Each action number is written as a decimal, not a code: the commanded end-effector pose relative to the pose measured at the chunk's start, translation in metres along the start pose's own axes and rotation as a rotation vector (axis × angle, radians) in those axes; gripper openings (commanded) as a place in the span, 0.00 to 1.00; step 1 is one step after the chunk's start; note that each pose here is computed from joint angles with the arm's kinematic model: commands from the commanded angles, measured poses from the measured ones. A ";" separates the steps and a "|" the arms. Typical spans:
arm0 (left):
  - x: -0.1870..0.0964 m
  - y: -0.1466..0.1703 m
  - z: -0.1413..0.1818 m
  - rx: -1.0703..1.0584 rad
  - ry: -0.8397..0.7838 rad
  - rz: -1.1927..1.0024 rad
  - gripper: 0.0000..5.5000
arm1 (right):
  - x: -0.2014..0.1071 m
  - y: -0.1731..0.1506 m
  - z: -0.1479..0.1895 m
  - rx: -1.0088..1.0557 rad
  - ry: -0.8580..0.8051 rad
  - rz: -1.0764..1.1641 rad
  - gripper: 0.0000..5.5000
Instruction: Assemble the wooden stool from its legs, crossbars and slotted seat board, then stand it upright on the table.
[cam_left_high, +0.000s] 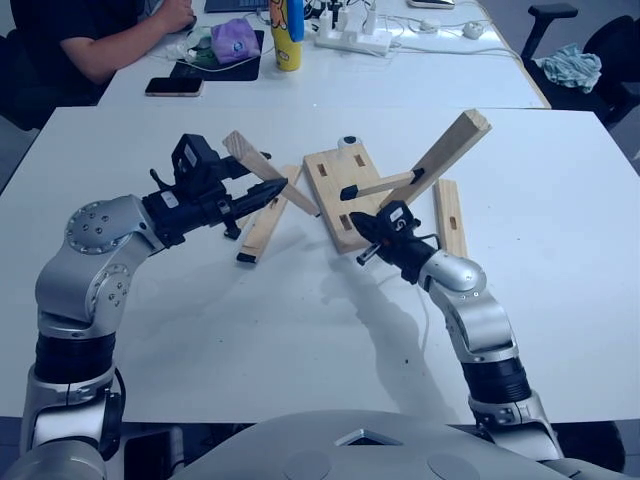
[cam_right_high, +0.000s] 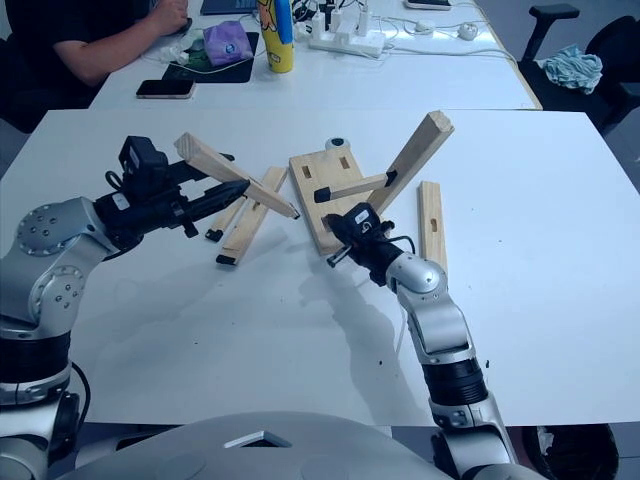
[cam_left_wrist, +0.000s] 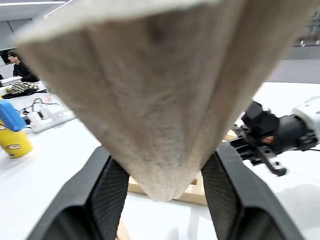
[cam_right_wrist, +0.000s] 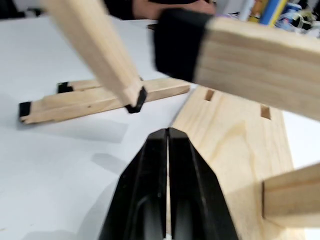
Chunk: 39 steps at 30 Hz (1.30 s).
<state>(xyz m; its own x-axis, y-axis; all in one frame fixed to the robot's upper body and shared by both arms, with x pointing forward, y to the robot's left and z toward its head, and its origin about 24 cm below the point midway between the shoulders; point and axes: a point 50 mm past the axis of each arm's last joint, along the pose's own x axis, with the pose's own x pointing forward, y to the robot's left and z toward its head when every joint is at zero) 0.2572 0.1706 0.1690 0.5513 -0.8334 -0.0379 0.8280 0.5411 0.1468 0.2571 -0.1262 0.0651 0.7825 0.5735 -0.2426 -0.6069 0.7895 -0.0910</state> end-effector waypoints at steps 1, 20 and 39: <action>0.012 0.002 0.004 0.012 -0.020 -0.054 0.38 | 0.009 -0.006 -0.021 0.078 0.078 -0.102 0.00; 0.039 0.006 -0.018 -0.028 0.009 -0.149 0.38 | 0.010 0.003 -0.063 0.093 0.278 -0.151 0.00; 0.051 0.013 -0.035 -0.013 0.152 -0.266 0.37 | 0.012 0.005 -0.066 0.100 0.318 -0.133 0.00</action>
<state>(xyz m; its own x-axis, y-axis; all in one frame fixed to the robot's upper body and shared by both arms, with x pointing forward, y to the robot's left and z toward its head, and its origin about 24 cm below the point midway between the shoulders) 0.2989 0.1413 0.1440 0.3439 -0.9271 -0.1490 0.9364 0.3270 0.1273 0.2716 -0.1270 0.0313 0.8425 0.4005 -0.3602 -0.4637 0.8795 -0.1068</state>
